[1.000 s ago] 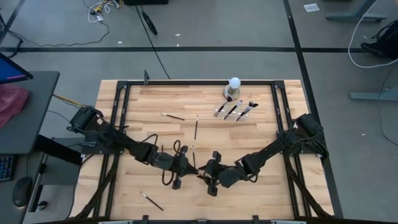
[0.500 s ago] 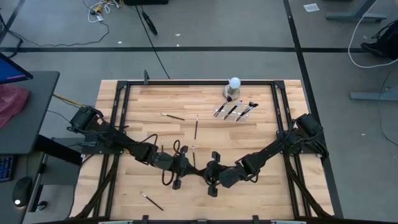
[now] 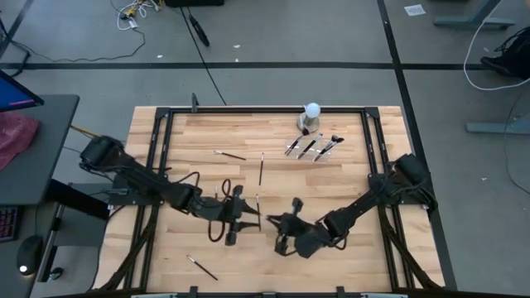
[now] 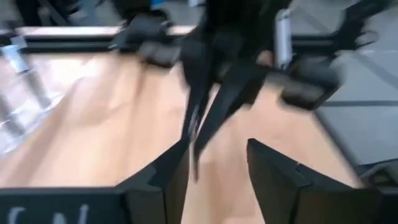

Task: Put items in baskets/containers
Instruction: Put the eyeshadow brush into the transparent organizer

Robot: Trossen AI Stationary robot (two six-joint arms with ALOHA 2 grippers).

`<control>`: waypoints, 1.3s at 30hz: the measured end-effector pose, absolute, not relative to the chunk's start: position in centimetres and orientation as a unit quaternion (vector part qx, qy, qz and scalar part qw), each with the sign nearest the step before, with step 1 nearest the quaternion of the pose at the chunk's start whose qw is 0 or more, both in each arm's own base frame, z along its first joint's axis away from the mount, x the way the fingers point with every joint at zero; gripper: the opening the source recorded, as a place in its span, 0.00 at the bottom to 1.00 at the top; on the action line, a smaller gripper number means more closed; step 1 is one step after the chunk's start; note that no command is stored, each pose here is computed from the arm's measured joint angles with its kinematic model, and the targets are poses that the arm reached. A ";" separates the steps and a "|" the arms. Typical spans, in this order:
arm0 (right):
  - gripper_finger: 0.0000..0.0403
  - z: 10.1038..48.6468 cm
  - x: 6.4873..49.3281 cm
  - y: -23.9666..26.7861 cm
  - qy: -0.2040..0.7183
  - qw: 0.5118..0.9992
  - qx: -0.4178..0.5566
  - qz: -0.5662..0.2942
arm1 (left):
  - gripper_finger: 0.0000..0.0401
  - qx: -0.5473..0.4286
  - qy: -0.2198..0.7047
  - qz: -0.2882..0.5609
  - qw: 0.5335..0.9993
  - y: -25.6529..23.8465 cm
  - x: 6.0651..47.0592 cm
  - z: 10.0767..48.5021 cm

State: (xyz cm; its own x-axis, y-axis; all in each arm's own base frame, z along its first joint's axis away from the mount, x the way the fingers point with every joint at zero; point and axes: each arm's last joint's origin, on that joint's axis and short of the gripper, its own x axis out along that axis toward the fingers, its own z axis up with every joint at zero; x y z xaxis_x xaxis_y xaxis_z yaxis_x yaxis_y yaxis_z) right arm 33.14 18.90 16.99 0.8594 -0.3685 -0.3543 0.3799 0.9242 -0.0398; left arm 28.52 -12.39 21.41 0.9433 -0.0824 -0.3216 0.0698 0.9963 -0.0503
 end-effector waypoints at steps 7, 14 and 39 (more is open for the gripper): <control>0.03 18.4 28.2 15.7 0.087 0.961 0.066 -0.254 | 0.43 -0.006 0.187 0.017 0.982 -12.2 27.2 19.0; 0.03 20.1 22.6 10.3 -0.037 0.927 0.126 -0.350 | 0.41 -0.042 0.197 0.050 0.978 -11.4 25.9 16.3; 0.03 16.4 19.4 -1.4 -0.078 0.798 0.139 -0.582 | 0.41 -0.070 0.164 0.058 0.982 -11.2 25.7 15.6</control>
State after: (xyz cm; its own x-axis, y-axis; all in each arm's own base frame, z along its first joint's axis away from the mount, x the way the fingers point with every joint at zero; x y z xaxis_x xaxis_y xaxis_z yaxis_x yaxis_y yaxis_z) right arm 19.38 -1.39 16.42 0.3107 -0.9498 -0.0373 0.9065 0.2843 0.3120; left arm 25.73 -11.20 15.63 0.9394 0.0908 -0.3306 -0.1367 0.9835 -0.1183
